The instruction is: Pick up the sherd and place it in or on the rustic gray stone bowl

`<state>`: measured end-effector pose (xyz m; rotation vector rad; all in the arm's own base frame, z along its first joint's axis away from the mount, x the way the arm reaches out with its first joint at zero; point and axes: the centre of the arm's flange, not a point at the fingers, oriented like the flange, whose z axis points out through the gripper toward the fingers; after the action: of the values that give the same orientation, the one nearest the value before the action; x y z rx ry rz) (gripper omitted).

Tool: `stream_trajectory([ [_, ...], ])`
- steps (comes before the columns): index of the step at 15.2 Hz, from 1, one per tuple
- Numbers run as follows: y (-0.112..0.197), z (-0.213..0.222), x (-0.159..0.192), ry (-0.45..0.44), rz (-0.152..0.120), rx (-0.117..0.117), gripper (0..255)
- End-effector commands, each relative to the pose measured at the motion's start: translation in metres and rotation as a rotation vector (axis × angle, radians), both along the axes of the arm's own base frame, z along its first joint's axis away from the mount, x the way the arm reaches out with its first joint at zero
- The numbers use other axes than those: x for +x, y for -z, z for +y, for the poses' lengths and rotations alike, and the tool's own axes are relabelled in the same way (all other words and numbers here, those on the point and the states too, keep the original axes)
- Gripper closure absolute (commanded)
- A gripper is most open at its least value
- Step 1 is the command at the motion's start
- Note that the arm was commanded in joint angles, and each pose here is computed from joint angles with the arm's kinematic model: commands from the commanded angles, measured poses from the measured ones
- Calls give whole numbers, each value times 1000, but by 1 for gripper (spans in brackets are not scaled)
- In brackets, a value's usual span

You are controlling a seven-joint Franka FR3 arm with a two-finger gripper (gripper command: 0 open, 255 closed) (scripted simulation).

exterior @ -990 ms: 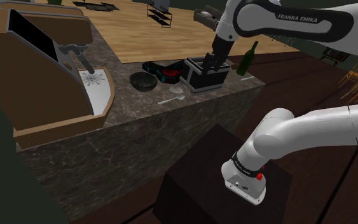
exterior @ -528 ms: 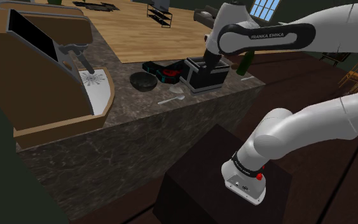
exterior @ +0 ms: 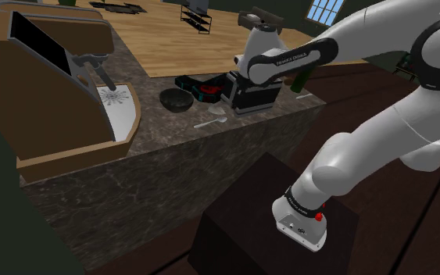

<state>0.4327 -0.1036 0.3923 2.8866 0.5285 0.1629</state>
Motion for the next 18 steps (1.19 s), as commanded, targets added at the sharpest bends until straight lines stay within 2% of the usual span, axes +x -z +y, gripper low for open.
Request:
stream_trajectory([
  [1,16,-9,14,-60,-6,-26,0],
  [13,120,-41,115,-397,-29,-173,0],
  [18,143,-48,124,-408,-30,-178,0],
])
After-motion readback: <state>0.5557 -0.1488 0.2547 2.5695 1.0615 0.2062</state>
